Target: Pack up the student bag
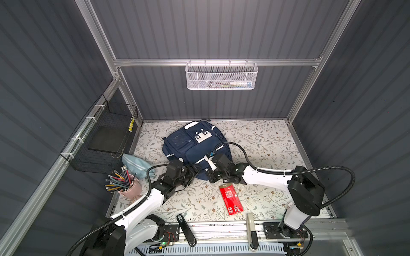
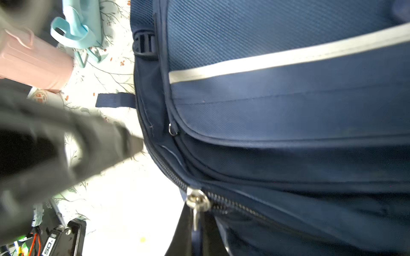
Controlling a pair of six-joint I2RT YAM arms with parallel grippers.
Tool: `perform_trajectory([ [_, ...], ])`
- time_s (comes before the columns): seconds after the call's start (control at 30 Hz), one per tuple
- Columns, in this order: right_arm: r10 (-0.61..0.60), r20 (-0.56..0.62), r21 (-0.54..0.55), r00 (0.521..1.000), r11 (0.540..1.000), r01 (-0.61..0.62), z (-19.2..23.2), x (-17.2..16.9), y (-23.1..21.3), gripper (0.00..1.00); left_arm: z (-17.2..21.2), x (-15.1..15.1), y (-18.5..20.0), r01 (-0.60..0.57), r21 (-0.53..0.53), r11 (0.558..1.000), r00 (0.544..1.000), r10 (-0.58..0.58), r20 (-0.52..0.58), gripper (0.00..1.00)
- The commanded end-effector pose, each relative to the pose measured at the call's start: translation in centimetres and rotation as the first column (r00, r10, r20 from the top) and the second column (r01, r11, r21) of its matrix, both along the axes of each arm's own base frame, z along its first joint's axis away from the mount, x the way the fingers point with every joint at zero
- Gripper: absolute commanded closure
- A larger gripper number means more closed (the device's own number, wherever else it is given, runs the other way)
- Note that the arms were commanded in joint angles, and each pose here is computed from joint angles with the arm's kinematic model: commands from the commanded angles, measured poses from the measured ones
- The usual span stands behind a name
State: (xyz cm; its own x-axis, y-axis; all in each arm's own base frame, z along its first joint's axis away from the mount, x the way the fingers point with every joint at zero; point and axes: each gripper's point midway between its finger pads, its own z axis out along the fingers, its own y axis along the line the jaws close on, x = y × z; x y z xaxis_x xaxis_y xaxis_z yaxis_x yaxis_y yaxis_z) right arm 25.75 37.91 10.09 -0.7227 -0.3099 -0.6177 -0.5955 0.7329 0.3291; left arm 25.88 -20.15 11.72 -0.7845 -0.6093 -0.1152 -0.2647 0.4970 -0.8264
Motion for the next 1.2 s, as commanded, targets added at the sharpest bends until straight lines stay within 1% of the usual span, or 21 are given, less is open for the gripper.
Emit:
perform_trajectory([
  [0.0,0.012,0.061,0.074,0.998,0.997,-0.017,2.3,0.6,2.0,1.00,-1.6,0.4,0.0,-0.065,-0.032,0.997,0.996,0.063,-0.063,0.24],
  [0.03,0.024,0.072,0.071,0.997,0.997,-0.029,2.4,0.3,2.3,1.00,-1.5,1.0,-0.5,-0.069,-0.056,0.996,0.996,0.066,-0.056,0.23],
  [0.07,0.041,0.081,0.074,0.996,0.996,-0.047,2.7,-0.2,2.6,1.00,-1.6,1.4,-0.6,-0.072,-0.050,0.996,0.996,0.069,-0.052,0.22],
  [0.1,0.050,0.089,0.078,0.995,0.995,-0.057,2.8,-0.5,2.7,1.00,-1.9,1.9,-0.6,-0.073,-0.022,0.997,0.996,0.072,-0.050,0.23],
  [0.13,0.059,0.094,0.082,0.994,0.994,-0.066,2.8,-1.0,2.7,1.00,-2.3,2.3,-0.4,-0.081,0.011,0.997,0.995,0.082,-0.048,0.27],
  [0.17,0.061,0.095,0.086,0.994,0.994,-0.069,2.7,-1.3,2.6,1.00,-2.4,2.6,-0.4,-0.084,0.027,0.996,0.996,0.085,-0.038,0.37],
  [0.2,0.059,0.093,0.092,0.994,0.993,-0.068,2.6,-1.5,2.3,1.00,-2.6,3.0,-0.2,-0.089,0.048,0.995,0.995,0.091,-0.032,0.65],
  [0.23,0.056,0.091,0.087,0.994,0.994,-0.064,2.3,-1.7,1.9,1.00,-2.7,3.2,-0.2,-0.091,0.059,0.994,0.995,0.093,-0.031,0.88],
  [0.27,0.046,0.090,0.069,0.995,0.996,-0.052,1.9,-1.7,1.3,1.00,-2.6,3.4,-0.2,-0.085,0.068,0.994,0.996,0.086,-0.022,1.00],
  [0.37,0.015,0.077,0.000,0.997,1.000,-0.015,0.5,-1.2,-1.2,1.00,-2.7,3.0,-0.1,-0.064,0.092,0.994,0.998,0.066,-0.020,1.00],
  [0.5,-0.078,-0.009,-0.041,0.997,0.996,0.077,-1.5,1.2,-6.0,1.00,-2.5,1.3,1.5,-0.048,0.136,0.990,0.998,0.052,-0.031,1.00],
  [0.57,-0.136,-0.033,-0.039,0.990,0.990,0.135,-1.8,2.8,-8.7,1.00,-2.1,0.6,2.7,-0.048,0.128,0.991,0.998,0.053,-0.039,1.00],
  [0.63,-0.195,-0.039,-0.072,0.980,0.979,0.192,-2.0,4.6,-11.3,1.00,-1.7,-0.1,3.9,-0.052,0.113,0.992,0.997,0.058,-0.044,1.00],
  [0.77,-0.277,-0.042,-0.101,0.960,0.957,0.272,-3.1,8.9,-15.6,1.00,-0.6,-1.1,5.1,-0.024,0.137,0.990,0.998,0.031,-0.047,1.00],
  [0.8,-0.292,-0.044,-0.118,0.955,0.951,0.285,-3.6,10.3,-16.7,1.00,-0.3,-1.2,5.2,-0.017,0.144,0.989,0.999,0.023,-0.042,1.00],
  [0.87,-0.282,-0.055,-0.123,0.958,0.954,0.273,-4.1,11.3,-17.0,1.00,-0.2,-1.2,5.4,-0.012,0.158,0.987,0.999,0.017,-0.031,1.00],
  [0.9,-0.266,-0.055,-0.119,0.962,0.959,0.258,-4.0,11.2,-16.7,1.00,-0.4,-1.0,5.4,-0.013,0.159,0.987,0.999,0.018,-0.031,1.00],
  [0.97,-0.242,-0.057,-0.103,0.969,0.966,0.235,-3.6,10.0,-15.8,1.00,-0.7,-0.3,5.3,-0.009,0.167,0.986,1.000,0.013,-0.028,1.00],
  [1.03,-0.222,-0.053,-0.121,0.974,0.969,0.215,-3.5,7.8,-15.2,1.00,-0.8,0.9,5.8,-0.011,0.211,0.977,1.000,0.014,-0.015,0.99],
  [1.1,-0.205,-0.050,-0.133,0.977,0.971,0.197,-3.3,5.2,-14.8,1.00,-0.3,2.9,6.4,-0.026,0.233,0.972,1.000,0.024,0.015,0.95],
  [1.17,-0.162,-0.047,-0.125,0.986,0.980,0.155,-2.7,2.9,-13.4,1.00,0.1,4.9,6.6,-0.033,0.232,0.972,0.999,0.024,0.039,0.88],
])
